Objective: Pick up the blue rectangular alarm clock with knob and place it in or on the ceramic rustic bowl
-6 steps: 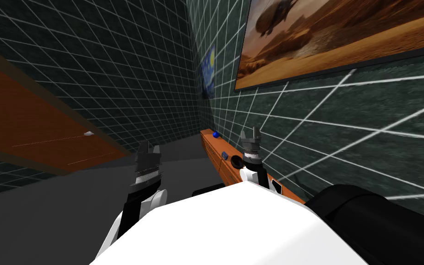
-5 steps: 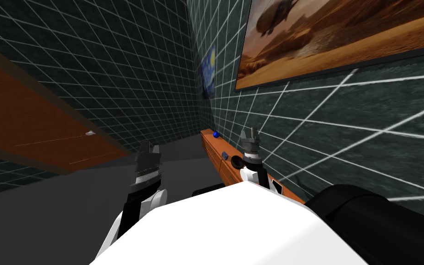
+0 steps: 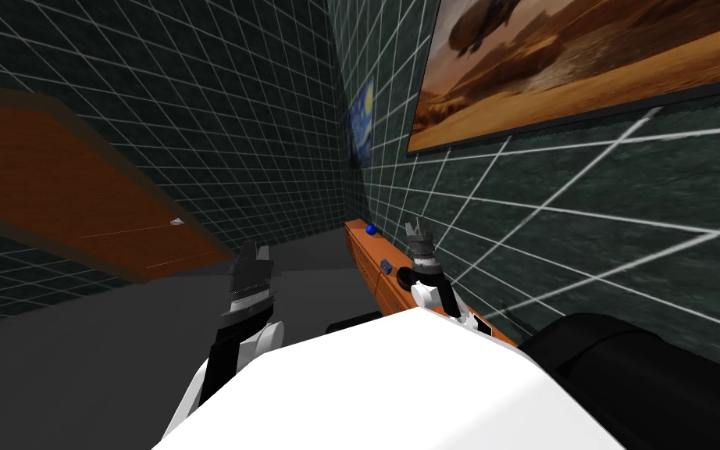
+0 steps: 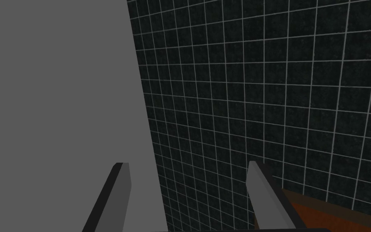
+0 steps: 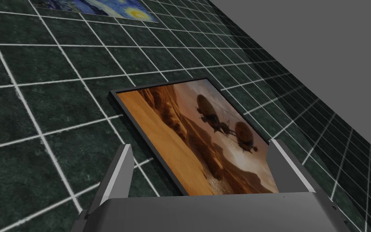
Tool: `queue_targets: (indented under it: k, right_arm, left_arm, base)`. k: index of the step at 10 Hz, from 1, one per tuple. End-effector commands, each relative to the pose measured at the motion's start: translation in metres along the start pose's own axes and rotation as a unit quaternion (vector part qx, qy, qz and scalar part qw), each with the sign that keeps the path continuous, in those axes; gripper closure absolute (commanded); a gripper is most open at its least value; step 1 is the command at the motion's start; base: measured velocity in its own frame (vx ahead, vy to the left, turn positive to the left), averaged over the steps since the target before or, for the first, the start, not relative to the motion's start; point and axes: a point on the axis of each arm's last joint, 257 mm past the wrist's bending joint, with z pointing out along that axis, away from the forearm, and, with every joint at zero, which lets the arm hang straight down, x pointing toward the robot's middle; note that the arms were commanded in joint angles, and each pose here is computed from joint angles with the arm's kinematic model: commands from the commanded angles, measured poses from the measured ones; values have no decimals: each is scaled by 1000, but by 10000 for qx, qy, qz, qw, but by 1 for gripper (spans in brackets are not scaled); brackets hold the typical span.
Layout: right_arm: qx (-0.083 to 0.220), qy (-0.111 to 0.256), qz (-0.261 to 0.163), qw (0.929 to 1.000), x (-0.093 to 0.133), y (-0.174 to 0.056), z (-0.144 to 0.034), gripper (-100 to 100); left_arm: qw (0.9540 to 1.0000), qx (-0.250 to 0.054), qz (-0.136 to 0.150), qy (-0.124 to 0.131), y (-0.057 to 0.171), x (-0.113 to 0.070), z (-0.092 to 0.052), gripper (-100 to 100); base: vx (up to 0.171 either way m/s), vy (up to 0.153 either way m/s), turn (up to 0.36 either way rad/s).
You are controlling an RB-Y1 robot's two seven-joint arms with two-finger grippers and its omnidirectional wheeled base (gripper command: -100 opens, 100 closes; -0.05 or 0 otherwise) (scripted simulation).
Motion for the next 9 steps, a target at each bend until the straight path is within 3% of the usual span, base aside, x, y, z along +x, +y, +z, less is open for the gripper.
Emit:
queue_targets:
  k: [1, 6, 8, 9]
  right_arm:
    - [122, 213, -203, 9995, 5, -13, 3, -100]
    - [386, 740, -650, 9944, 14, -44, 7, -100]
    - [625, 1044, -939, 9881, 19, -69, 8, -100]
    - [614, 1096, -968, 9873, 20, -69, 8, -100]
  left_arm:
    - [10000, 0, 0, 0, 0, 0, 0, 0]
    - [10000, 0, 0, 0, 0, 0, 0, 0]
    - [10000, 0, 0, 0, 0, 0, 0, 0]
    - [10000, 0, 0, 0, 0, 0, 0, 0]
  base:
    - [36, 11, 140]
    - [32, 4, 101]
    - [39, 0, 138]
    - [36, -10, 73]
